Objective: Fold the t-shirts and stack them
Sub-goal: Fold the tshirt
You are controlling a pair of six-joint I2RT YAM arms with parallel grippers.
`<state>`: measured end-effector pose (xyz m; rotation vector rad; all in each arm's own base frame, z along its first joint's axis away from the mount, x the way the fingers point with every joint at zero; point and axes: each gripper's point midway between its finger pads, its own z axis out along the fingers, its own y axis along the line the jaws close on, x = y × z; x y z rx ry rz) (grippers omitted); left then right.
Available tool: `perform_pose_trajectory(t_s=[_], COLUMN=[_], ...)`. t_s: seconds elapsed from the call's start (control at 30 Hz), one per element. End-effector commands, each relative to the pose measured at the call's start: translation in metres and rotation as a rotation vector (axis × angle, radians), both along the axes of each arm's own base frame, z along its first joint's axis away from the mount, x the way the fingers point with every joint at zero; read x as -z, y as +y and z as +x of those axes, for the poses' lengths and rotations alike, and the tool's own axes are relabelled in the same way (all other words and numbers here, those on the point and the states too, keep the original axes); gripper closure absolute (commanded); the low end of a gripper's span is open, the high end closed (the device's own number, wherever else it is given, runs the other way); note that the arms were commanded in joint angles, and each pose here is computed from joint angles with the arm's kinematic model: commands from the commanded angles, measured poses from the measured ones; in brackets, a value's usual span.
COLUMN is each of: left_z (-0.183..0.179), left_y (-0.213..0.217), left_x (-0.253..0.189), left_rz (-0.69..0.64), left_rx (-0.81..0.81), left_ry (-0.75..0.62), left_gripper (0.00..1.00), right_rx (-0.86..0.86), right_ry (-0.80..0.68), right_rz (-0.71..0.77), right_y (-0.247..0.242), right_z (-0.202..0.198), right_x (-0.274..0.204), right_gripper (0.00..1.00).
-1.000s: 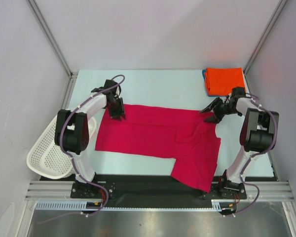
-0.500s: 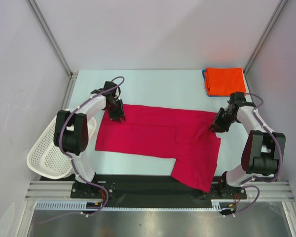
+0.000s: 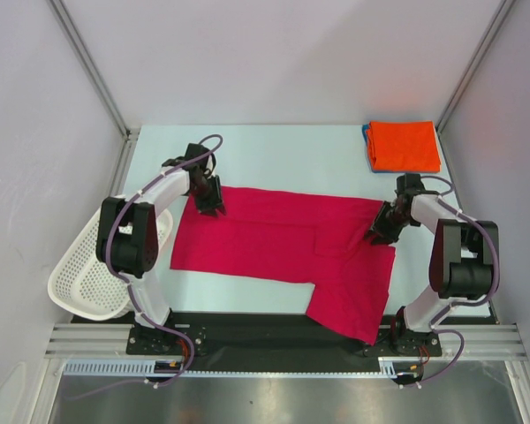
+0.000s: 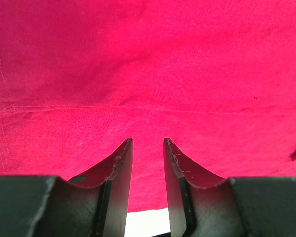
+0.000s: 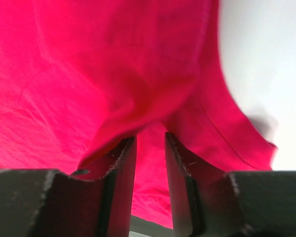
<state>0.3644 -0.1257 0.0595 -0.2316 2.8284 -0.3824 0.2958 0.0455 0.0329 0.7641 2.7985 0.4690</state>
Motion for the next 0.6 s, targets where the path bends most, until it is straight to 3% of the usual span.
perform_pose_trajectory(t_s=[0.0,0.57], left_z=[0.010,0.012], left_y=[-0.002,0.000], left_x=[-0.019,-0.018], left_rz=[-0.021,-0.026], left_rx=[0.025,0.020], left_ry=[-0.056,-0.052], left_gripper=[0.64,0.64], right_rx=[0.004,-0.020], right_ry=[-0.067,-0.068], right_rz=[0.008,-0.027], right_y=[0.006,0.005], right_z=[0.029,0.048], right_x=[-0.003,-0.003], right_gripper=[0.63,0.65])
